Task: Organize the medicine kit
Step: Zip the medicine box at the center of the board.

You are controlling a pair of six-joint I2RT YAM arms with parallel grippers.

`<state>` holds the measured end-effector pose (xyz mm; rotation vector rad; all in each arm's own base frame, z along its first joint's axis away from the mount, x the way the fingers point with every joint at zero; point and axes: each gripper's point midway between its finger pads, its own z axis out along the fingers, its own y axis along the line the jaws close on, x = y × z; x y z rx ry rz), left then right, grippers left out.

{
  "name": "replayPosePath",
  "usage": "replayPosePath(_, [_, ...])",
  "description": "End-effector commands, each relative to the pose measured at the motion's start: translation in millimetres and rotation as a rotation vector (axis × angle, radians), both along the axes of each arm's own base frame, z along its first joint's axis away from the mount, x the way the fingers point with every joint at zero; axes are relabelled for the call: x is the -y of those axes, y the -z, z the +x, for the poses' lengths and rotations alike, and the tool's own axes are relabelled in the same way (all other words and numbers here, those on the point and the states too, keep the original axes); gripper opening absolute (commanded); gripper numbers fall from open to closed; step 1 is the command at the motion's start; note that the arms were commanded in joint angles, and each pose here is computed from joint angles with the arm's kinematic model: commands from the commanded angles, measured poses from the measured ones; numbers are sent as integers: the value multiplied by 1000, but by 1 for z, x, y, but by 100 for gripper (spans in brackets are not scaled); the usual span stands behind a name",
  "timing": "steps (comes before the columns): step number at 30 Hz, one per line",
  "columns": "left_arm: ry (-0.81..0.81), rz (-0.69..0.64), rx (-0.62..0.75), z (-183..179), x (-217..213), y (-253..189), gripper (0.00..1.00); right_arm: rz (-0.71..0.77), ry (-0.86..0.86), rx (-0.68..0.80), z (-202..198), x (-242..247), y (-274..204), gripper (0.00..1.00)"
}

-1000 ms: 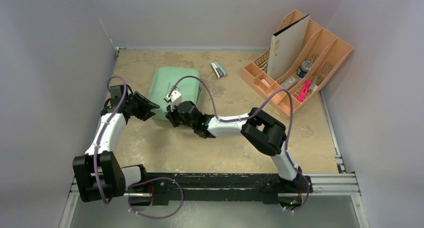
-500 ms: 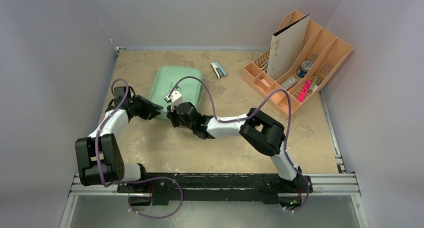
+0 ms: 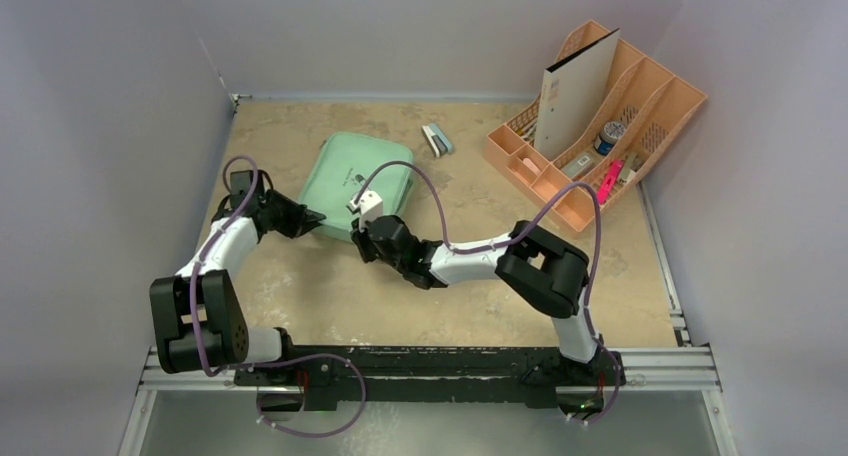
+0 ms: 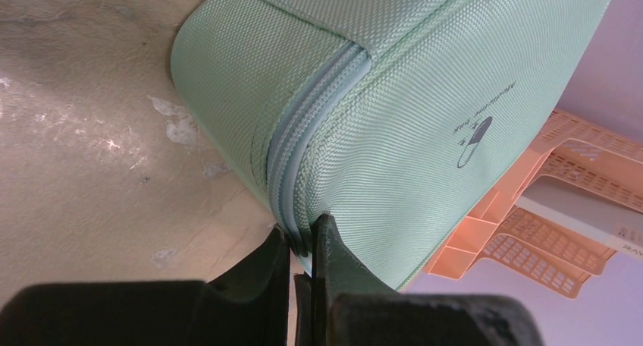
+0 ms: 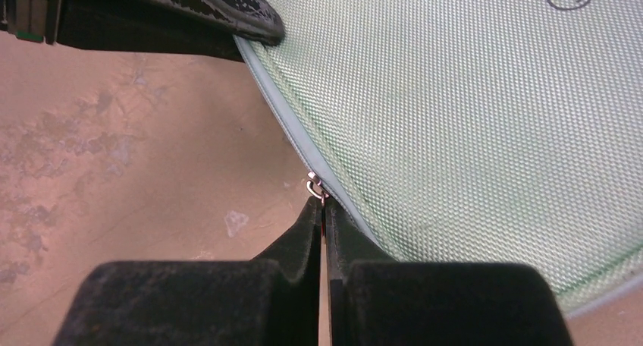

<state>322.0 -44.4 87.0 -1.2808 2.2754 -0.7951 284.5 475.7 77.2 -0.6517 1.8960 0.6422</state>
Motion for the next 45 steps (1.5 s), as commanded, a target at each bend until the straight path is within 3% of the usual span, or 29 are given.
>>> replayPosePath(1, [-25, 231, -3, 3, -41, 2, 0, -117, 95, 18, 8, 37, 14, 0])
replayPosePath(16, [91, 418, 8, -5, -60, -5, 0, -189, 199, -23, 33, 124, 8, 0])
replayPosePath(22, [149, 407, 55, -1, -53, -4, 0, -194, 83, 79, 51, 116, -1, 0])
replayPosePath(33, [154, 452, 60, -1, -59, -11, 0, -223, 38, 207, 98, 116, -12, 0])
replayPosePath(40, [92, 455, 33, 34, -74, -41, 0, -151, 18, 190, 90, 97, -21, 0])
replayPosePath(45, [108, 388, 130, 72, -65, -64, 0, -121, 26, 170, 82, 82, -25, 0])
